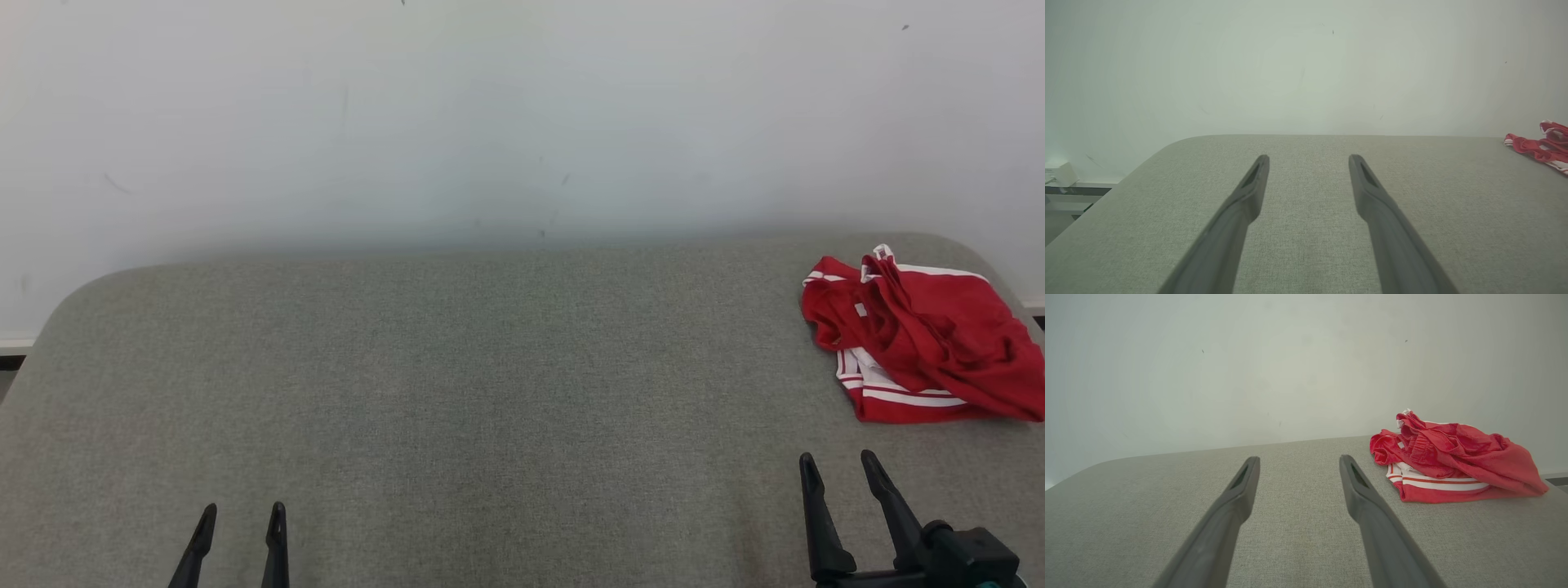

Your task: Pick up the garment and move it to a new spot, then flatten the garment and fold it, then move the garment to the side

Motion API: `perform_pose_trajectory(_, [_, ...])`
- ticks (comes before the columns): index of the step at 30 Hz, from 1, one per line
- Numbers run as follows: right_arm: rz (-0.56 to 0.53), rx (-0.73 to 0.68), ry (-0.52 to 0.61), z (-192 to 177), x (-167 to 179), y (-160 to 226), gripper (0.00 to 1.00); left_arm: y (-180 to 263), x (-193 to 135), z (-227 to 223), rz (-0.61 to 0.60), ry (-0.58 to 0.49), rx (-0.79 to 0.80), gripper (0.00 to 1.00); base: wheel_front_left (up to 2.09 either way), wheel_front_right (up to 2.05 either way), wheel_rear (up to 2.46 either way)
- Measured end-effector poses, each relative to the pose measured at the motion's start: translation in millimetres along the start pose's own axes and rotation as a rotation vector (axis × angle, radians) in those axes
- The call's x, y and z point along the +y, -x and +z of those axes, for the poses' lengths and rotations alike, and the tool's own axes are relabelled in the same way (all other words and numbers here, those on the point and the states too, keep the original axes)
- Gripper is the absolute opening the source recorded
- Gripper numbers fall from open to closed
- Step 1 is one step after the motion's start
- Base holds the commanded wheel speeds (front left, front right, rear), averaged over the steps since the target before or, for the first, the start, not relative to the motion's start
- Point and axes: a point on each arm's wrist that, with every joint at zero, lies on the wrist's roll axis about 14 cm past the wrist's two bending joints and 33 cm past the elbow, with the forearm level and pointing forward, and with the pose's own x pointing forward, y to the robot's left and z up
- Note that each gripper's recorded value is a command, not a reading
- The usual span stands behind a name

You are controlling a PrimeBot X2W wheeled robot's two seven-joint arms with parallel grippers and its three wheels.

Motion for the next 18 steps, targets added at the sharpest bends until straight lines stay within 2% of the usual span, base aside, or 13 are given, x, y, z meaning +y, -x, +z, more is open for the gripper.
perform_pose_trajectory(1, [-0.001,0.001,-0.001,-0.2,-0.1,0.0,1.0,-0.1,-1.0,-0.1,-0.002,0.003,0.0,1.0,0.0,0.0,0.0])
perform_pose_trajectory(2, [-0.002,0.006,-0.003,-2.0,-0.1,0.5,0.0,0.2,-1.6,-1.9,-0.002,0.005,0.005,0.0,0.0,0.0,0.0])
perform_pose_trajectory(7, [-0.019,0.081,-0.023,-25.2,-2.3,11.5,0.0,5.4,-2.2,-19.4,0.009,0.028,0.061,0.0,0.0,0.0,0.0])
perform_pose_trajectory(18, [-0.079,0.096,-0.219,-27.8,-10.9,7.9,0.0,4.4,5.9,-28.6,0.075,0.233,0.102,0.0,0.0,0.0,0.0])
